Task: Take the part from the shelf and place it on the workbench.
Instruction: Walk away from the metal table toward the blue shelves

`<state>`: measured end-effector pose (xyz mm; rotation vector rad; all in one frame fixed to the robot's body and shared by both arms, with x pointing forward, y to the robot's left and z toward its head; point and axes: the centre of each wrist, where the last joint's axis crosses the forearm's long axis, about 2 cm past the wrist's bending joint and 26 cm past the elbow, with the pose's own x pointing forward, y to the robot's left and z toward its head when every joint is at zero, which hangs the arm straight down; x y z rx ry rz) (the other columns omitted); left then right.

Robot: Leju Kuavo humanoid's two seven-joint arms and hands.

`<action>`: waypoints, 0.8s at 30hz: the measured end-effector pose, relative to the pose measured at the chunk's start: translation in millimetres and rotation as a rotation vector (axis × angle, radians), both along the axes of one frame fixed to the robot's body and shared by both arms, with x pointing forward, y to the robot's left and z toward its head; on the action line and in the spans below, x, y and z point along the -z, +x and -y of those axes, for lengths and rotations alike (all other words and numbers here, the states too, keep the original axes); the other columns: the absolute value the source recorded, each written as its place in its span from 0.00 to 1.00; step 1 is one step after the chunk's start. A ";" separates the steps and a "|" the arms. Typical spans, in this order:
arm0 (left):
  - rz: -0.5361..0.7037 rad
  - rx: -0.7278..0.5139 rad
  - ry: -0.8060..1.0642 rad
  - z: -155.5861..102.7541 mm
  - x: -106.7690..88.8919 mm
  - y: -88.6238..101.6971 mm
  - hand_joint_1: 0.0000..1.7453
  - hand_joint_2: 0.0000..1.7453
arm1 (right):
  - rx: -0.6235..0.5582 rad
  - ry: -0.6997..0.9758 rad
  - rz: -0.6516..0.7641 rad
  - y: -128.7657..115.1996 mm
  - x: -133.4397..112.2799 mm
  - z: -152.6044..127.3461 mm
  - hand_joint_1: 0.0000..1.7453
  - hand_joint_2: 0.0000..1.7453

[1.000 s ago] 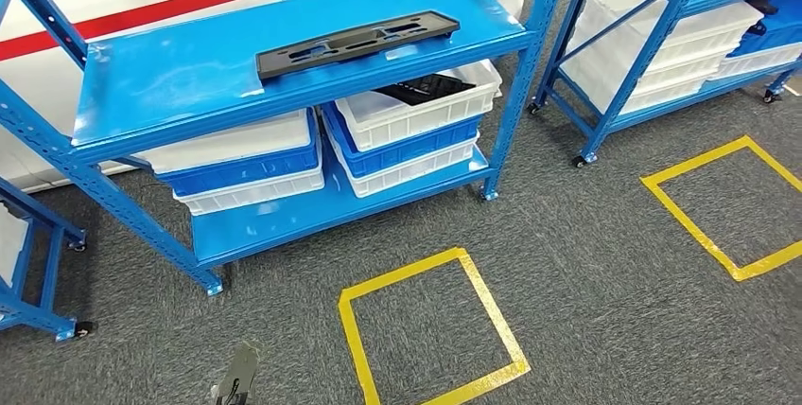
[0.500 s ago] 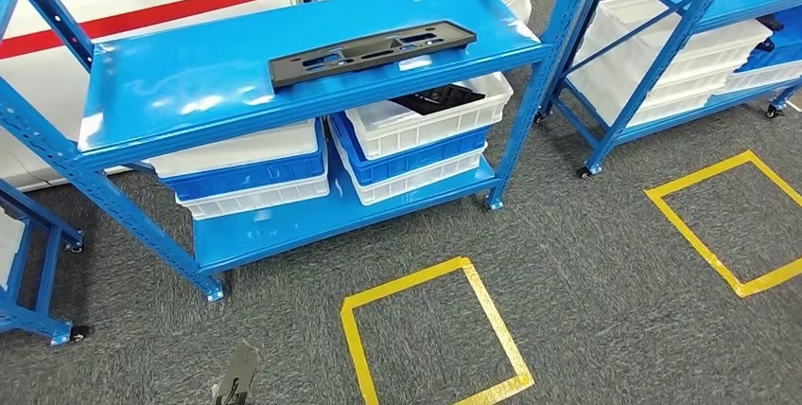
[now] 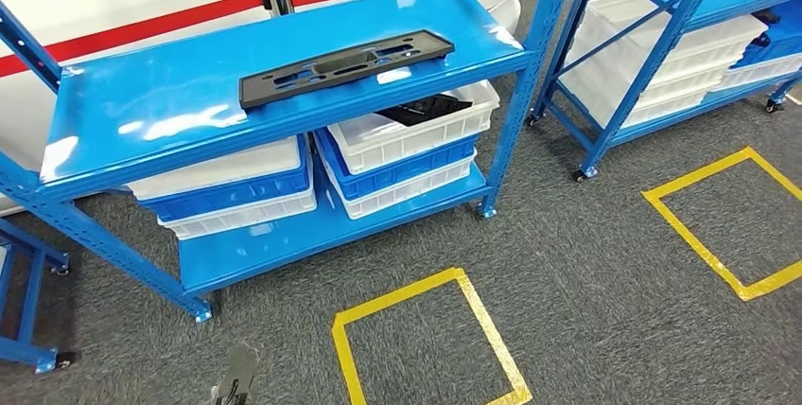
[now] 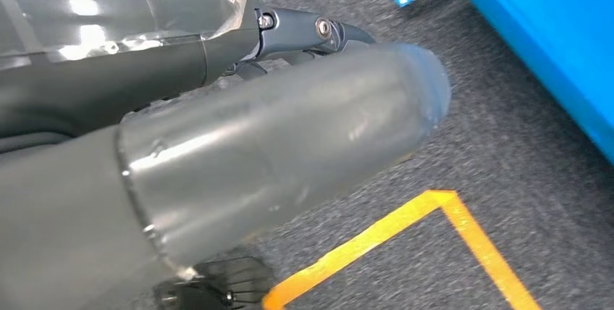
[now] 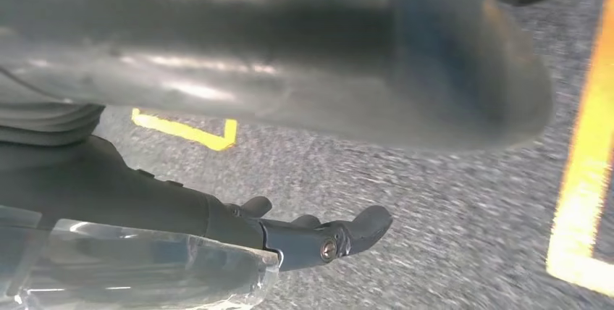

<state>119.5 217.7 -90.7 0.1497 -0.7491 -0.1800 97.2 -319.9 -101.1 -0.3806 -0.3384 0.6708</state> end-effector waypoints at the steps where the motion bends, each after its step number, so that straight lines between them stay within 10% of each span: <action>1: 0.001 0.000 0.001 -0.5 0.0 0.2 0.00 0.00 | 0.004 0.005 0.002 0.7 -0.1 -0.1 0.00 0.00; 24: 0.020 -0.008 0.001 0.8 -0.6 1.5 0.00 0.00 | -0.037 0.019 0.007 5.0 -1.0 0.8 0.00 0.00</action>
